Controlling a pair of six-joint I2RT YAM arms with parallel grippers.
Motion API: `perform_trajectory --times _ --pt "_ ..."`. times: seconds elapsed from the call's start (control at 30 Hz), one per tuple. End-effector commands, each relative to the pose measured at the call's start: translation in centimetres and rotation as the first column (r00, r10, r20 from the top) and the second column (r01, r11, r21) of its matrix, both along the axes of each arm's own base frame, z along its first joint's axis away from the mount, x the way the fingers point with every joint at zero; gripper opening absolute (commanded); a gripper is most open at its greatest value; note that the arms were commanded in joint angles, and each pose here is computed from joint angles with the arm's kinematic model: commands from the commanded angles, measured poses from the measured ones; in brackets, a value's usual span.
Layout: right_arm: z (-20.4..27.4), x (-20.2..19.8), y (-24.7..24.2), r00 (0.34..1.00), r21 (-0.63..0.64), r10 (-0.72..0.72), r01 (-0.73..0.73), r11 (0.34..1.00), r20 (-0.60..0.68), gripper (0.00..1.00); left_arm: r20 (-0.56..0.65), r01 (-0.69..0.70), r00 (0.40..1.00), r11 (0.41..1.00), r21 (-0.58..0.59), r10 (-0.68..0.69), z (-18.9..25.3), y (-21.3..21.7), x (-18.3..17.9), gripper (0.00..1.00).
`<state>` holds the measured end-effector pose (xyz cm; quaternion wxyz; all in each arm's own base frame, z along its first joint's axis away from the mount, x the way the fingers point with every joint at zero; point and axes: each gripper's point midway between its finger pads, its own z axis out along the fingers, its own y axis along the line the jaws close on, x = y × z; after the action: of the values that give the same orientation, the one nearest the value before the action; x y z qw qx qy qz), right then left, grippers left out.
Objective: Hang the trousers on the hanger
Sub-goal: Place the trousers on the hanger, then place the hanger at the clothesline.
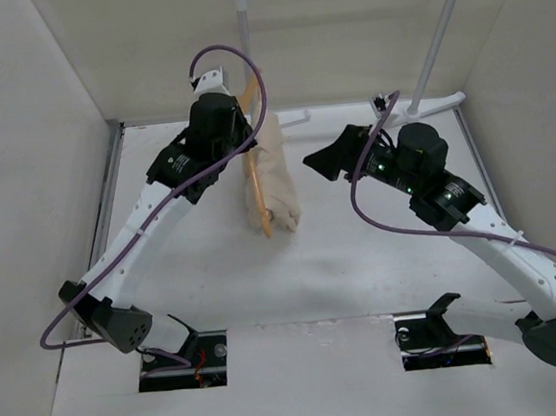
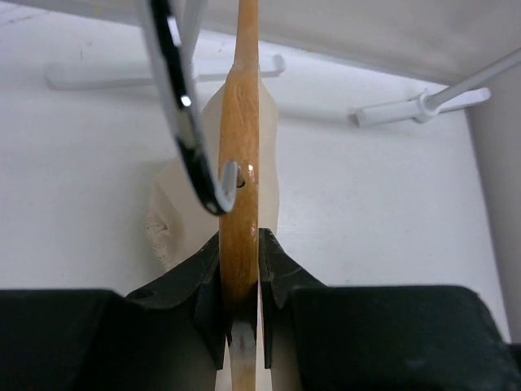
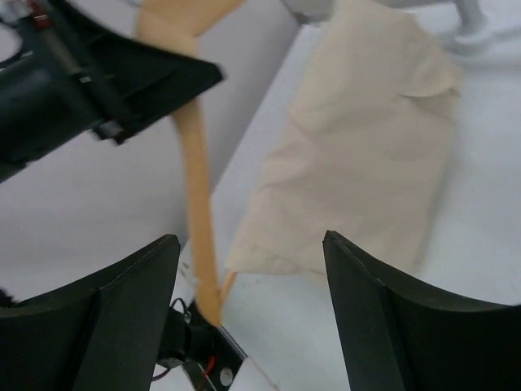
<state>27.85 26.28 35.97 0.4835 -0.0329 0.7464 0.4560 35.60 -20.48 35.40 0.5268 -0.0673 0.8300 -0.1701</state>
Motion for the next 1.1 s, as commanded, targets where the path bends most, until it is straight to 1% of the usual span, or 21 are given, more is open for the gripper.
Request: perform_trajectory --times 0.0,0.07,0.17,0.27,0.37,0.47,0.53,0.63,0.67,0.7,0.73,0.8,0.93,1.03,1.07 --pt "4.0 -1.4 2.2 0.986 -0.003 0.114 -0.115 0.993 0.125 0.78 0.071 0.054 0.996 0.997 -0.051 -0.05 4.5 -1.8 0.4 0.01" --pt "5.1 -1.5 3.5 0.976 0.005 0.154 -0.156 0.988 0.153 0.79 0.082 0.076 0.994 0.995 -0.067 -0.071 5.7 -2.9 0.7 0.01" --pt "5.2 -1.2 5.4 0.97 0.01 0.189 -0.192 0.981 0.156 0.79 0.103 0.115 0.989 0.989 -0.093 -0.105 7.3 -4.5 0.9 0.01" --pt "4.4 -0.9 6.8 0.967 0.002 0.211 -0.213 0.977 0.143 0.79 0.121 0.147 0.984 0.983 -0.107 -0.133 8.5 -5.8 0.8 0.01" --pt "2.8 -0.4 8.2 0.967 -0.014 0.23 -0.23 0.973 0.112 0.78 0.12 0.17 0.98 0.979 -0.111 -0.156 8.7 -6.9 0.7 0.01" --pt "0.8 -0.1 9.4 0.969 -0.032 0.238 -0.237 0.971 0.067 0.73 0.124 0.193 0.976 0.974 -0.12 -0.178 9.1 -7.7 0.2 0.01" --pt "0.1 -0.3 10.2 0.968 -0.03 0.248 -0.246 0.969 0.05 0.66 0.125 0.198 0.975 0.972 -0.123 -0.183 9.1 -7.9 0.1 0.01" --pt "0.2 -0.9 11.0 0.965 -0.002 0.257 -0.257 0.966 0.042 0.42 0.121 0.201 0.975 0.972 -0.125 -0.187 9.0 -8.0 0.0 0.01" --pt "0.3 -0.9 11.0 0.967 0.015 0.254 -0.254 0.967 0.035 0.31 0.121 0.201 0.975 0.971 -0.126 -0.186 8.9 -8.1 0.0 0.01" --pt "0.8 -1.0 11.0 0.968 0.037 0.25 -0.251 0.967 0.032 0.24 0.122 0.201 0.975 0.971 -0.127 -0.186 8.9 -8.1 0.0 0.01" --pt "1.4 -1.1 10.9 0.968 0.063 0.248 -0.249 0.966 0.032 0.2 0.121 0.2 0.975 0.972 -0.126 -0.185 8.8 -8.0 0.1 0.02" --pt "3.0 -1.7 10.8 0.967 0.127 0.25 -0.253 0.959 0.038 0.14 0.119 0.19 0.977 0.973 -0.132 -0.175 8.6 -7.9 0.4 0.08" --pt "6.2 -1.0 9.0 0.973 0.258 0.224 -0.229 0.939 0.051 0.08 0.146 0.2 0.974 0.963 -0.181 -0.175 9.6 -7.9 0.7 0.33" --pt "7.6 -0.1 7.8 0.974 0.316 0.221 -0.225 0.922 0.049 0.06 0.17 0.221 0.968 0.951 -0.214 -0.187 10.6 -7.9 0.4 0.52" --pt "8.0 0.2 7.5 0.975 0.33 0.216 -0.221 0.918 0.053 0.06 0.176 0.224 0.967 0.95 -0.219 -0.187 10.8 -7.8 0.3 0.56"
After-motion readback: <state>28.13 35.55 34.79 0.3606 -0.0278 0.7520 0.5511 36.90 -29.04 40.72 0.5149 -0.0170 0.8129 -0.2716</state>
